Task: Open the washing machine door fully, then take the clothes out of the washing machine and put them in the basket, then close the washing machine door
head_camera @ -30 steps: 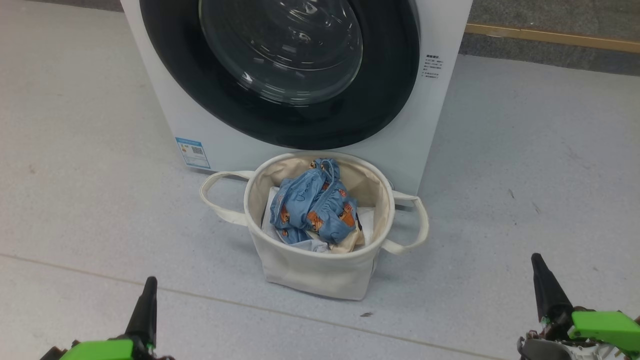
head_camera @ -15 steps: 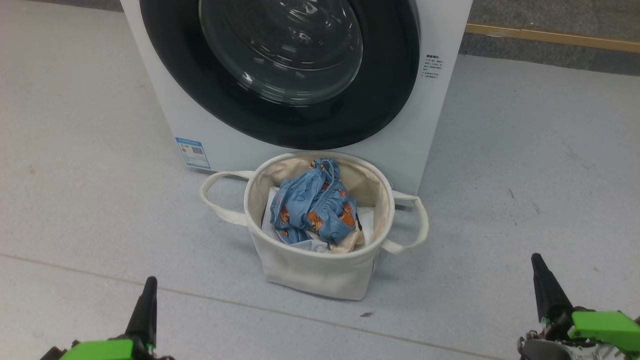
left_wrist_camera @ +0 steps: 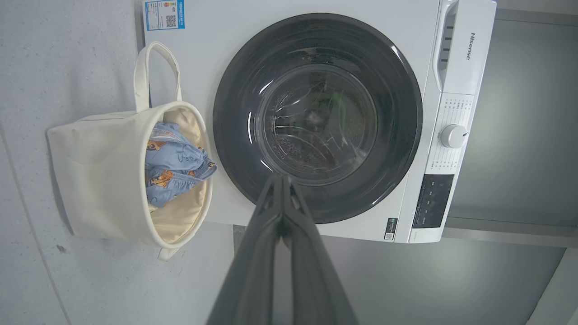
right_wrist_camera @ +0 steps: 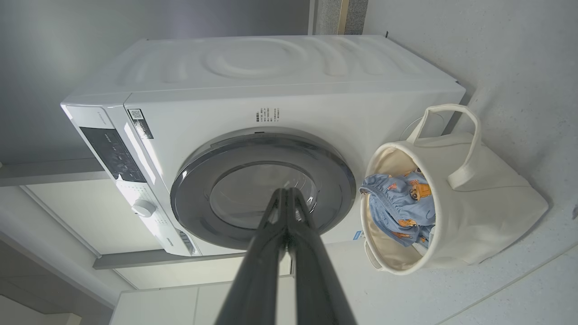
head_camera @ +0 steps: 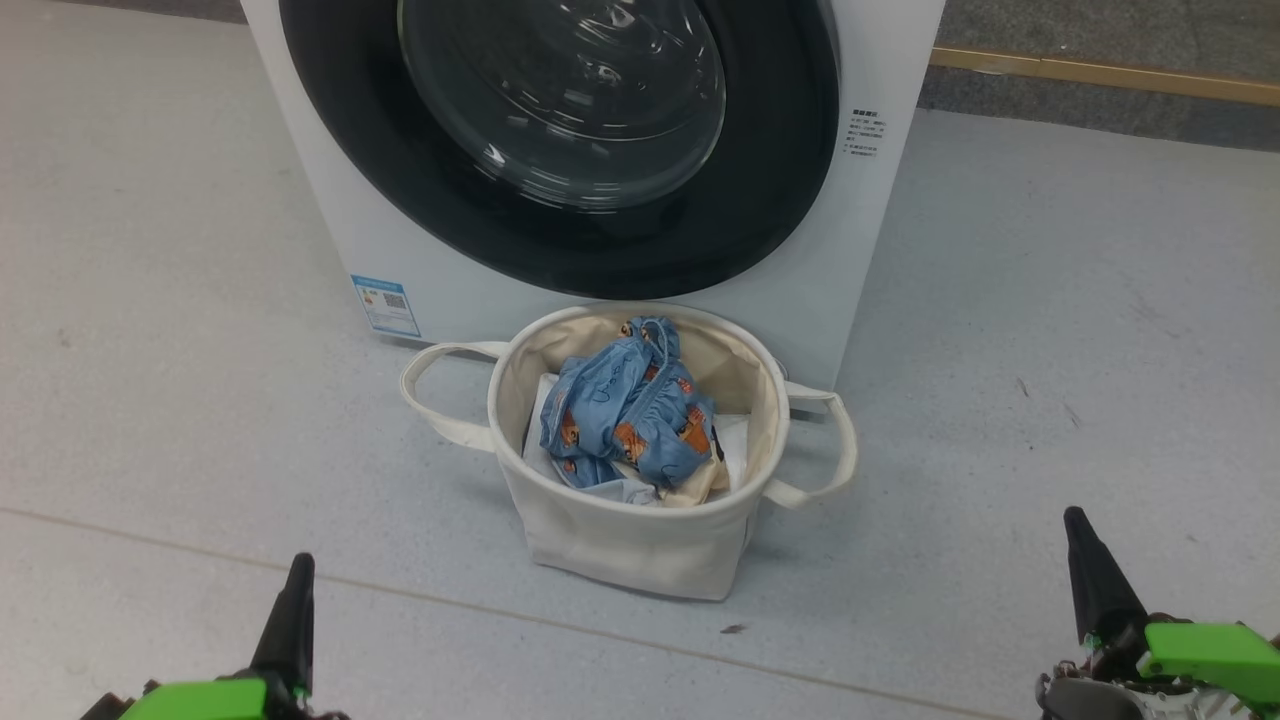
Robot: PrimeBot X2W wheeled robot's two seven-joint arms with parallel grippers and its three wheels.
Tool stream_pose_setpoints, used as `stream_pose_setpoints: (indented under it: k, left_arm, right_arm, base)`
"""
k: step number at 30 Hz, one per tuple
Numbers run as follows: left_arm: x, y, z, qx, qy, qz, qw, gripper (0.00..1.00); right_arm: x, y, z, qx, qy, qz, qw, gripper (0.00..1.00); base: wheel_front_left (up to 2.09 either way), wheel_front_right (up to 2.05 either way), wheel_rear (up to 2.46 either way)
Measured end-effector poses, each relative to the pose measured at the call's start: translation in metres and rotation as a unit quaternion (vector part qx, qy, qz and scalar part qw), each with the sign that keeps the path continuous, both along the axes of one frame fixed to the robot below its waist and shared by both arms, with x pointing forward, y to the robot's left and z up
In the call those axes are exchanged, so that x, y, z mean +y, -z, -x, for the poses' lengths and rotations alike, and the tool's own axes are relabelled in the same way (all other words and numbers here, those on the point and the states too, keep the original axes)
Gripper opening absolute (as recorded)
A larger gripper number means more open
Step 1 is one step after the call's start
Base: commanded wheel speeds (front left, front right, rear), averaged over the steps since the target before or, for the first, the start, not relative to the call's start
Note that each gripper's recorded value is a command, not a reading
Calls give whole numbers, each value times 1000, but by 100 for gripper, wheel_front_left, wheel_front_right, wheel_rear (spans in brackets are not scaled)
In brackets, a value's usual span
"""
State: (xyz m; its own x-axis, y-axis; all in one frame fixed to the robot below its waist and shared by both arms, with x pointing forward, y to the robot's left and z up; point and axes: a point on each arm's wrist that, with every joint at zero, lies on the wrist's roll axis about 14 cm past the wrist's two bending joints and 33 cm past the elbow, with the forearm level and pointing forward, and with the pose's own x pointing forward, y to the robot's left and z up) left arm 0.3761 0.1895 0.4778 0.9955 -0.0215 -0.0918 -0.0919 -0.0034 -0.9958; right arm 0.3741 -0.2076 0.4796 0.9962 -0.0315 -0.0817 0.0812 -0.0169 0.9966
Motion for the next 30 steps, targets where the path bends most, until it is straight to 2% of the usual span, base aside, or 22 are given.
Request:
stream_pose_setpoints:
  k: [30]
  left_arm:
    - [0, 0, 0, 0, 0, 0, 1000, 0]
  right_arm:
    - [1, 0, 0, 0, -2, 1, 1000, 0]
  base:
    - [0, 0, 0]
